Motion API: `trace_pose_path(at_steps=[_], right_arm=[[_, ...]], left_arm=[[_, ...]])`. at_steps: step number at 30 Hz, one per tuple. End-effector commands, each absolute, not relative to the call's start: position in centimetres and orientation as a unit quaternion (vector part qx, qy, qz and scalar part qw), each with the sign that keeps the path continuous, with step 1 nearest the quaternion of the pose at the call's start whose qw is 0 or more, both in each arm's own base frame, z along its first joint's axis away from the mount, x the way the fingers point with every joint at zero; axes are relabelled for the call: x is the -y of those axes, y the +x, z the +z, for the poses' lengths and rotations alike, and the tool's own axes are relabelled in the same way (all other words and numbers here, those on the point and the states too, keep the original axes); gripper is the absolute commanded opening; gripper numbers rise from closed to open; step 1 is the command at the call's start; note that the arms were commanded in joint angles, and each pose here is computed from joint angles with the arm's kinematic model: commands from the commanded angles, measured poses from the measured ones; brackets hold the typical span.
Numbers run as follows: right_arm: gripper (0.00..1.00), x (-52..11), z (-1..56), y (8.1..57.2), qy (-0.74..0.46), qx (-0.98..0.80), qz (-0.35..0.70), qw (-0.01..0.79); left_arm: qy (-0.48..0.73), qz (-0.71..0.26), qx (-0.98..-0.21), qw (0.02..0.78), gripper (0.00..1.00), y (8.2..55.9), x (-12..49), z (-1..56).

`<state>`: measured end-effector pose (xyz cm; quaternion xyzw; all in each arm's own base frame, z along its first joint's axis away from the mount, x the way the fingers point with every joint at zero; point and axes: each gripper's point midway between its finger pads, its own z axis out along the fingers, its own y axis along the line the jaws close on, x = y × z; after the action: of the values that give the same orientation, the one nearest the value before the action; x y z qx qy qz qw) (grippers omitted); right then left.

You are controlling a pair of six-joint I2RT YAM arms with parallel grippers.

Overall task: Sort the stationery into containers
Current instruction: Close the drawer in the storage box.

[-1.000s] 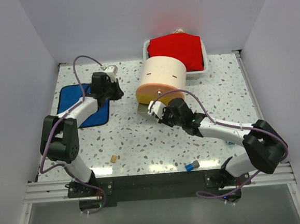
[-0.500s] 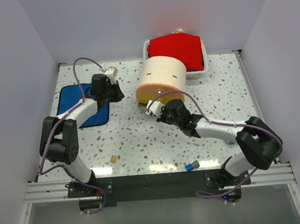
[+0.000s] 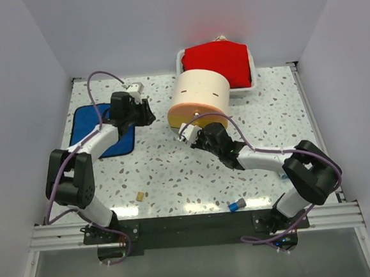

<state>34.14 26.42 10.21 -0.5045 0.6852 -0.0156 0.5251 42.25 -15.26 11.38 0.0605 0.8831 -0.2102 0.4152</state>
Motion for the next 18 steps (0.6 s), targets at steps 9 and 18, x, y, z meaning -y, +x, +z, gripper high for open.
trace_pose_path(at_steps=[9,18], right_arm=[[0.0,-26.7,12.7,35.9,-0.48,-0.664,-0.038,0.572],[0.59,-26.5,13.5,30.9,-0.493,-0.712,0.062,0.496]], left_arm=[[0.06,-0.209,-0.863,0.455,0.45,42.0,14.6,14.3],[0.09,-0.239,-0.847,0.466,0.46,38.0,17.2,16.0]])
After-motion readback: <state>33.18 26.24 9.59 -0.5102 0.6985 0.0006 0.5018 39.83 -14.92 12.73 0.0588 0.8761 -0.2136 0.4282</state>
